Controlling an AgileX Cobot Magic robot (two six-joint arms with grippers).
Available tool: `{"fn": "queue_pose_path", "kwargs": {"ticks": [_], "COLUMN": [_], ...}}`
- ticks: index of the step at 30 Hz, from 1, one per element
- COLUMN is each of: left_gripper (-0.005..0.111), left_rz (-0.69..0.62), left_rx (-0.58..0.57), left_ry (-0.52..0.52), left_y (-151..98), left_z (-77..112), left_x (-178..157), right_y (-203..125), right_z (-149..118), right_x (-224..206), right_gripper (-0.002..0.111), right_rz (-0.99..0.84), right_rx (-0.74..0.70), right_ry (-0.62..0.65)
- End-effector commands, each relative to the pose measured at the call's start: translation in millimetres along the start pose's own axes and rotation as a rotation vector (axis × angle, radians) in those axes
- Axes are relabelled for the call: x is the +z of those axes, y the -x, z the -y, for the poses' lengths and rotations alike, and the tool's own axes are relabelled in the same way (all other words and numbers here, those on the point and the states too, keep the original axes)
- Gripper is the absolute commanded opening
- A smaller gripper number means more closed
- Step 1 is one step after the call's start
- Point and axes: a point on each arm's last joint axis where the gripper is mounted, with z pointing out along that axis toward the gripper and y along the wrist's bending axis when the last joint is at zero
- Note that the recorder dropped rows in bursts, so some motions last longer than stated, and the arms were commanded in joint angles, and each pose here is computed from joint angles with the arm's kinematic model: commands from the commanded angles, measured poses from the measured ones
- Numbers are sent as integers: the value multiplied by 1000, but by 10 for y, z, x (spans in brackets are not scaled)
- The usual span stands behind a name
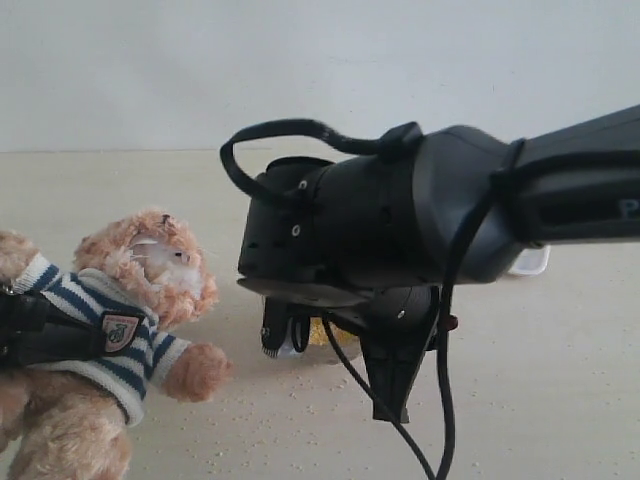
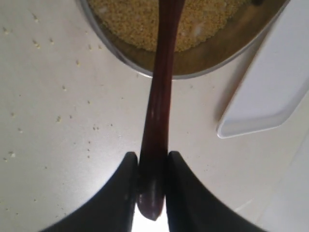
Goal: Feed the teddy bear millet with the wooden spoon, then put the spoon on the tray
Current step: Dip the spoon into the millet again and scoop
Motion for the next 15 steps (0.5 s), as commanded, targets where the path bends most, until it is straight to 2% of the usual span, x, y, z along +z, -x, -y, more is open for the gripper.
{"fn": "queue_pose_path", "kwargs": {"ticks": [1,9,15], "left_gripper": [6,6,6], "left_rz": [4,4,4], "left_rx": [-5,-5,-5], "left_ry": [-15,-15,-15], "left_y": [4,4,4], "left_z": [8,8,8], "left_x": [2,2,2], "right_y": [-97,-164,-209], "right_z": [89,165,205], "right_x": [-34,54,92], "right_gripper": [9,9,9], "right_rz": [13,-6,-4], "right_rx": [79,142,196], "right_ry": [66,131,226]}}
